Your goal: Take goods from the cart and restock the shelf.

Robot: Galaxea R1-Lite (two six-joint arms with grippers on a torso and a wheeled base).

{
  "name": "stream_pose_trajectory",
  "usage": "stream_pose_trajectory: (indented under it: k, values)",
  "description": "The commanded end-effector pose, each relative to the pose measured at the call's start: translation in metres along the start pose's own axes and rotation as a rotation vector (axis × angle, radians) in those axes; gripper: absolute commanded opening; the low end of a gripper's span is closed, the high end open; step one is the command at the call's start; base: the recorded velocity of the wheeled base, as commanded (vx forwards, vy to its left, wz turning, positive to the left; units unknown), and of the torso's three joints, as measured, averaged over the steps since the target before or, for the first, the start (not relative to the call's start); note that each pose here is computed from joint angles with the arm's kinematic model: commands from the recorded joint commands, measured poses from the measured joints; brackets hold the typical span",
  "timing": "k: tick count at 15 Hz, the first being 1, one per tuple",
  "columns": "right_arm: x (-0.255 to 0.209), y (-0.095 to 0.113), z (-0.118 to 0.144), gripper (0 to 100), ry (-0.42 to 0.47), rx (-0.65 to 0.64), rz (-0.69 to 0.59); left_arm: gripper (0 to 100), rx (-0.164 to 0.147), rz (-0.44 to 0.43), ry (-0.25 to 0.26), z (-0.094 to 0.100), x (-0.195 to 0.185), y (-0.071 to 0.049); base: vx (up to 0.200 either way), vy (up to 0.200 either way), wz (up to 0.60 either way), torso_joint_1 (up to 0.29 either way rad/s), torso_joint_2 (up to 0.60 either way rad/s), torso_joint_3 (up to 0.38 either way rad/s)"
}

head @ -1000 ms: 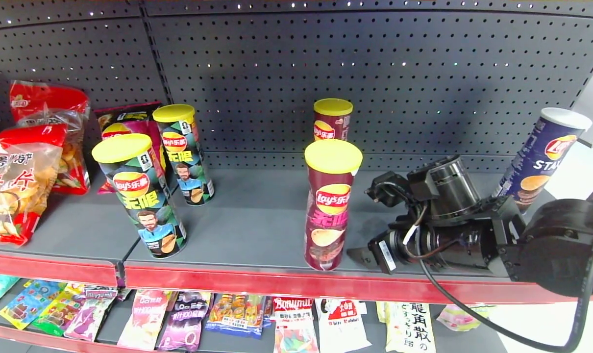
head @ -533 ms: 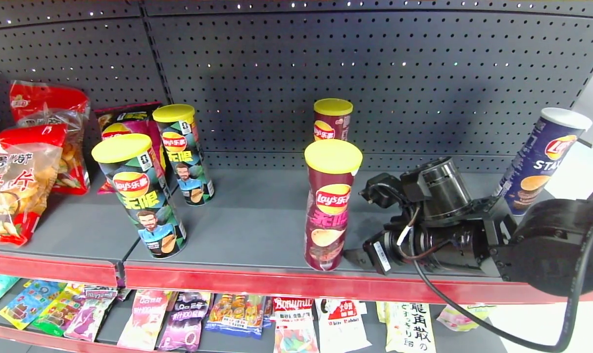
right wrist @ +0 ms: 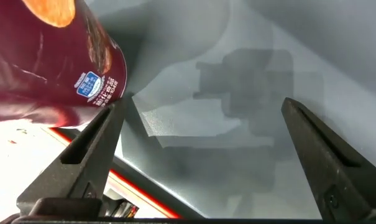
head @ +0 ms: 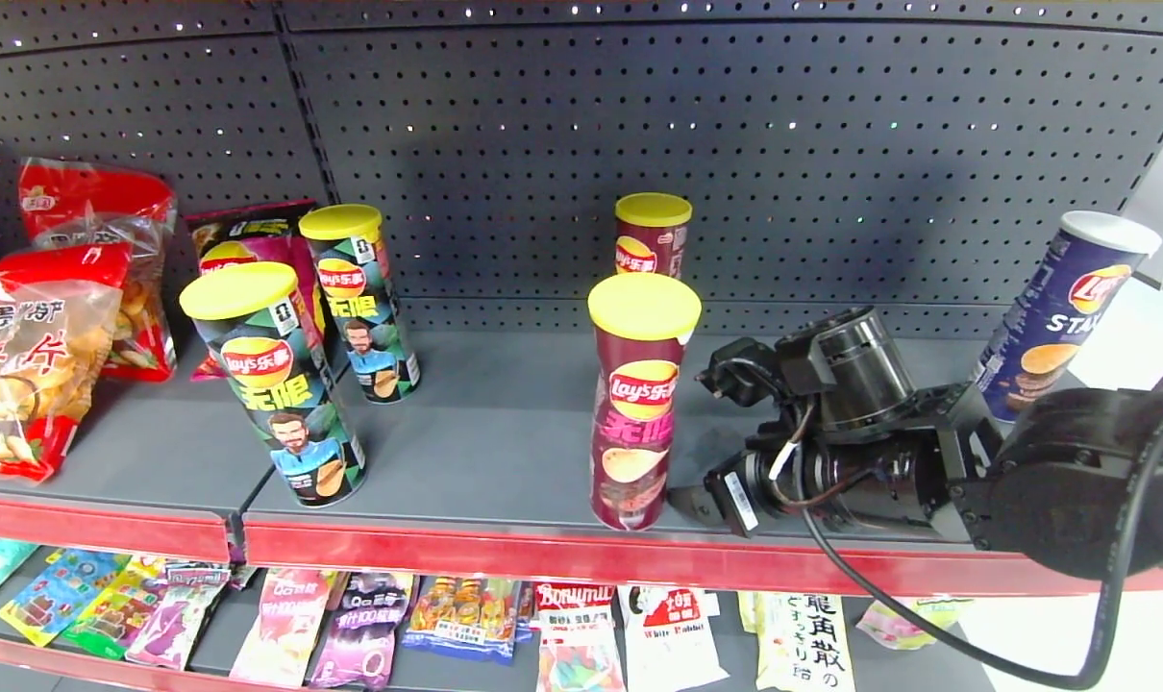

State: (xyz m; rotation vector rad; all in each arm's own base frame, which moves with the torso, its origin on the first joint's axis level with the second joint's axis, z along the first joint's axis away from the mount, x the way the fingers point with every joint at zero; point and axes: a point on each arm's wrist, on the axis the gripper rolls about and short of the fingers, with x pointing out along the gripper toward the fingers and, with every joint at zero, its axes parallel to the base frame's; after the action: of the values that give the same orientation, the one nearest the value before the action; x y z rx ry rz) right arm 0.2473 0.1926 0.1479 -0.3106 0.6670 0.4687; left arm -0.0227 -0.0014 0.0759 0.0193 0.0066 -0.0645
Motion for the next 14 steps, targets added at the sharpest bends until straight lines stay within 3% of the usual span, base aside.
stream_pose_trajectory:
  k: [1,7,11,14]
  values:
    - [0.000,0.002,0.000,100,-0.002,-0.004,0.005,100,0.000,0.000,0.002,0.000,0.000,0.000,0.000,0.000,0.00,0.000,0.00,0.000]
    - [-0.001,0.003,-0.001,100,-0.001,-0.008,0.007,100,0.000,0.000,0.002,0.000,0.000,0.000,0.000,0.000,0.00,0.000,0.00,0.000]
    - [-0.024,-0.010,-0.012,100,-0.013,0.002,-0.017,100,0.000,0.000,0.002,0.000,0.000,0.000,0.000,0.000,0.00,0.000,0.00,0.000]
    - [-0.071,-0.017,-0.034,100,-0.109,0.001,-0.014,100,0.000,0.000,0.002,0.000,0.000,0.000,0.000,0.000,0.00,0.000,0.00,0.000]
